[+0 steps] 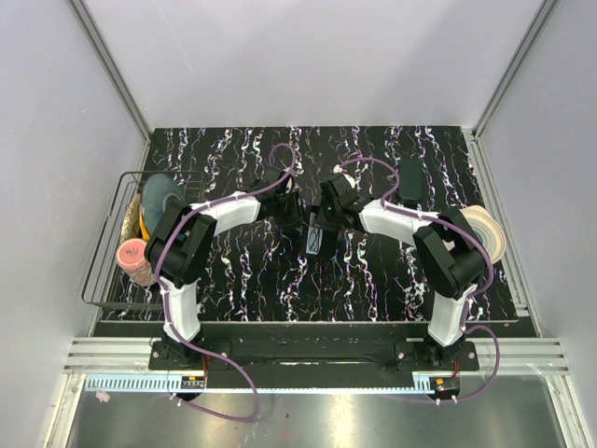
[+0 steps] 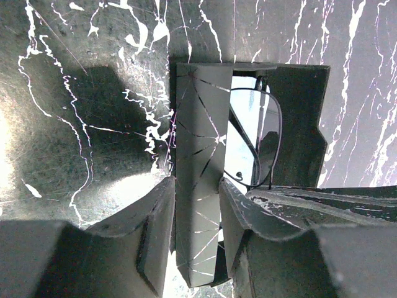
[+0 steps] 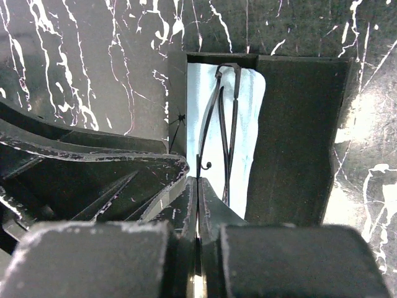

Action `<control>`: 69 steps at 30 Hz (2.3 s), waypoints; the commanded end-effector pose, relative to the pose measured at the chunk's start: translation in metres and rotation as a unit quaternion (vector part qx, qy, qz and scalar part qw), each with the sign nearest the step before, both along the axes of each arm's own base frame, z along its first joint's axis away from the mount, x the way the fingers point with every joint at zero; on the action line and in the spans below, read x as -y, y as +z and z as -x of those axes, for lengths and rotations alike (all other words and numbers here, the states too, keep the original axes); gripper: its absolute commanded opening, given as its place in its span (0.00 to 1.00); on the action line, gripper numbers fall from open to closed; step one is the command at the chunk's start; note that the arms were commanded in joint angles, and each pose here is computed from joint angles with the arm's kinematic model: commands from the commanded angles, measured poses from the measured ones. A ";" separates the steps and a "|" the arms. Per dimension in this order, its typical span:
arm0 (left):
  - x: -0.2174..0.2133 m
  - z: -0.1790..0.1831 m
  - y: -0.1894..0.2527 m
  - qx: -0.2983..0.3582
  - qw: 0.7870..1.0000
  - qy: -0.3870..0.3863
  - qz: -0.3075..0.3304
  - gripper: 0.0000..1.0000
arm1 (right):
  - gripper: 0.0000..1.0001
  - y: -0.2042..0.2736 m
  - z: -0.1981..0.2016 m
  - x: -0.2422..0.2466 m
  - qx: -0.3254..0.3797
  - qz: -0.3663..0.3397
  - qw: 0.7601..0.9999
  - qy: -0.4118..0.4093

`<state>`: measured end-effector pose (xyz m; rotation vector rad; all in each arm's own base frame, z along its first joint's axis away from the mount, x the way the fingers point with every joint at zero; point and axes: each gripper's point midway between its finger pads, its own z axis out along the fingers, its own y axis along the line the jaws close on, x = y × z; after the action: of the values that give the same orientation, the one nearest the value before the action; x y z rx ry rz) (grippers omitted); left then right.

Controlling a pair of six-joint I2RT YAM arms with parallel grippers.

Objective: Organize the sunglasses
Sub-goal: Adjust the sunglasses in the sunglasses case.

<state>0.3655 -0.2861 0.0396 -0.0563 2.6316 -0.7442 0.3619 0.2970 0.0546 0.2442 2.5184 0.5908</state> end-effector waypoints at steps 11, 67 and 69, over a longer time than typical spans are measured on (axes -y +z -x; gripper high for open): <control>0.006 -0.007 0.006 0.009 1.000 -0.008 0.008 0.35 | 0.00 -0.001 0.013 -0.015 0.030 -0.086 0.995 0.032; 0.004 -0.008 0.001 0.001 1.000 -0.006 0.001 0.22 | 0.41 0.019 0.000 0.005 0.061 -0.208 0.976 -0.025; 0.004 -0.009 0.002 0.001 1.000 -0.005 0.002 0.22 | 0.40 0.016 0.003 0.008 0.051 -0.194 0.979 -0.028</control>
<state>0.3705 -0.2881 0.0432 -0.0473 2.6268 -0.7655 0.3532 0.2914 0.0504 0.4379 2.2915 1.0988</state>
